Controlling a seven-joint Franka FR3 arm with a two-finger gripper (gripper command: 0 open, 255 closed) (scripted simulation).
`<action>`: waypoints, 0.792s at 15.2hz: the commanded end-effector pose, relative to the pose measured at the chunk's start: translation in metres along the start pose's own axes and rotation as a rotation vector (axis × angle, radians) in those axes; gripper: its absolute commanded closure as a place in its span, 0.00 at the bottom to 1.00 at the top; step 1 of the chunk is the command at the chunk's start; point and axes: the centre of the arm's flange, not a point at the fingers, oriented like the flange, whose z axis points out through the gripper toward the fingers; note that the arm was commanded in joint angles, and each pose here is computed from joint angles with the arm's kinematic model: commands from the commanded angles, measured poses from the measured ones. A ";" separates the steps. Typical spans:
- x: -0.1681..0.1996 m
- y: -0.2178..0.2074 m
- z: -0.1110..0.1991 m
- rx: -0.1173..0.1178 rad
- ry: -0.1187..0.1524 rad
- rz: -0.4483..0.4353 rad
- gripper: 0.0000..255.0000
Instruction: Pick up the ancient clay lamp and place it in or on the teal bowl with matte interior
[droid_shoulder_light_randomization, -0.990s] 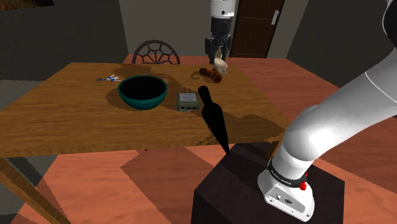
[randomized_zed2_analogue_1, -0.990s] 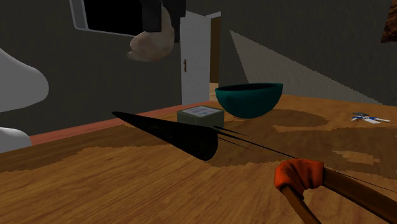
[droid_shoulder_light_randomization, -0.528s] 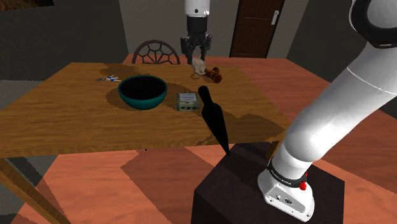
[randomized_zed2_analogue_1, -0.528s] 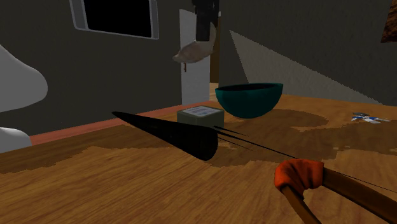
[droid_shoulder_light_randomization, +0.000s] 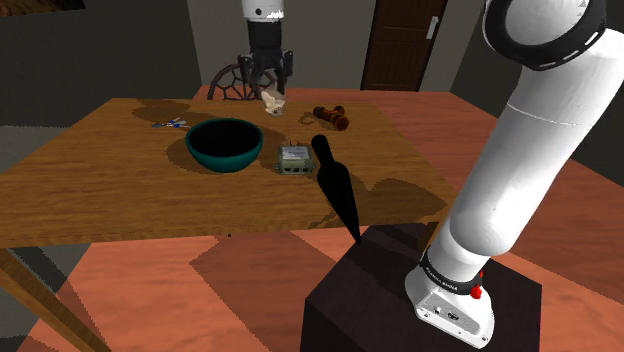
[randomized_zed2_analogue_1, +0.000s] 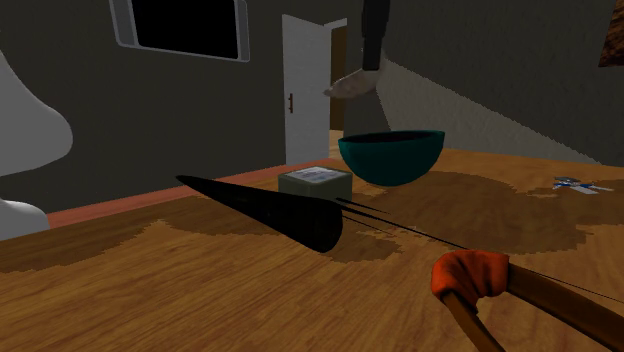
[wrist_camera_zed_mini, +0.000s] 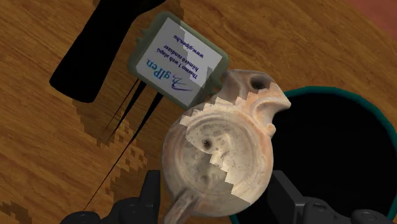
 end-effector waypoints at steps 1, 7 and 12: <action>0.016 -0.023 -0.001 0.001 0.000 0.001 1.00; 0.058 -0.089 -0.006 0.001 0.000 0.001 1.00; 0.072 -0.111 0.008 0.001 0.000 0.001 1.00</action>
